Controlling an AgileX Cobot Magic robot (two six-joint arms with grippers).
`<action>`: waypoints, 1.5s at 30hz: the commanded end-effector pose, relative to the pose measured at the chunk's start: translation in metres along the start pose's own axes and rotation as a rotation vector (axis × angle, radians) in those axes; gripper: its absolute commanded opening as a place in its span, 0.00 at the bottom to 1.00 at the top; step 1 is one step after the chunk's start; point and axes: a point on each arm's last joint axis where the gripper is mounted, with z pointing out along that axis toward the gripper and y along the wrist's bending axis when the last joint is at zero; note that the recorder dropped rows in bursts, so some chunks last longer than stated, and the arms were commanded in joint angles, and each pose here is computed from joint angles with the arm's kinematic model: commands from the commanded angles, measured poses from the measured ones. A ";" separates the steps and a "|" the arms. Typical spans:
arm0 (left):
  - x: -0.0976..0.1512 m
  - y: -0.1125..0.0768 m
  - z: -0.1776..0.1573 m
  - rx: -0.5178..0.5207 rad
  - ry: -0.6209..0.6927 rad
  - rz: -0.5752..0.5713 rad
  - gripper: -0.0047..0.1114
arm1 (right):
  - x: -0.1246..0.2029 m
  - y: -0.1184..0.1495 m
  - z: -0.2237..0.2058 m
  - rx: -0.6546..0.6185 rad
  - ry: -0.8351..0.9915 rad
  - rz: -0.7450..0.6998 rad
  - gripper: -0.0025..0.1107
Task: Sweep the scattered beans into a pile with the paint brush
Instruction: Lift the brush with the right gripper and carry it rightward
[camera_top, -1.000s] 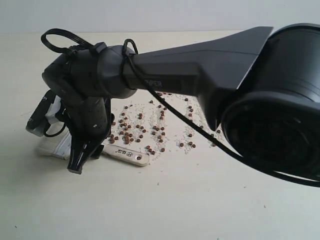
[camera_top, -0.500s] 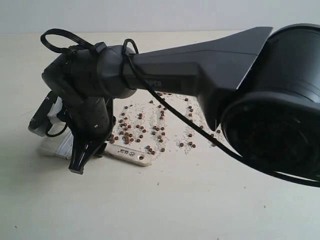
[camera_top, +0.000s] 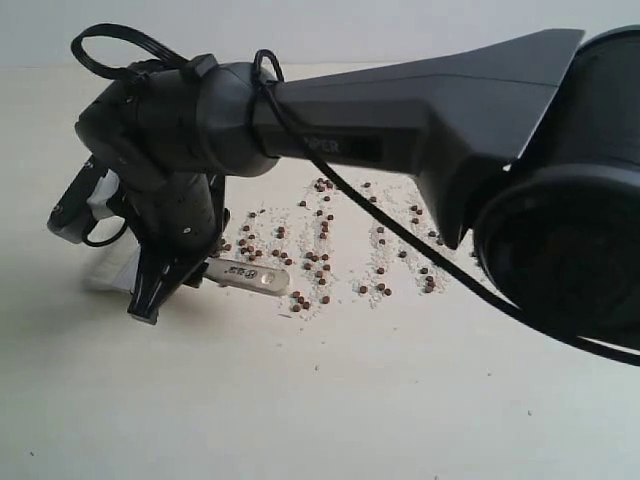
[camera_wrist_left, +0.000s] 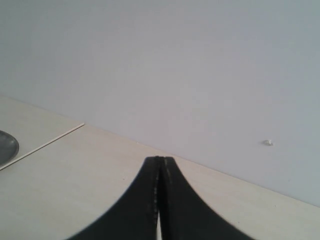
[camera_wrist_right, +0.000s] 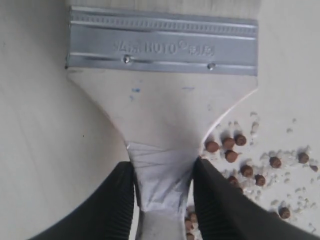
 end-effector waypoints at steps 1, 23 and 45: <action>0.000 0.000 0.000 0.005 -0.006 0.003 0.04 | -0.003 -0.007 -0.024 0.033 -0.065 0.029 0.02; 0.000 0.000 0.000 0.005 -0.006 0.003 0.04 | 0.024 -0.030 -0.087 0.139 -0.193 0.226 0.02; 0.000 0.000 0.000 0.005 -0.006 0.003 0.04 | 0.197 -0.033 -0.178 0.157 -0.252 0.488 0.02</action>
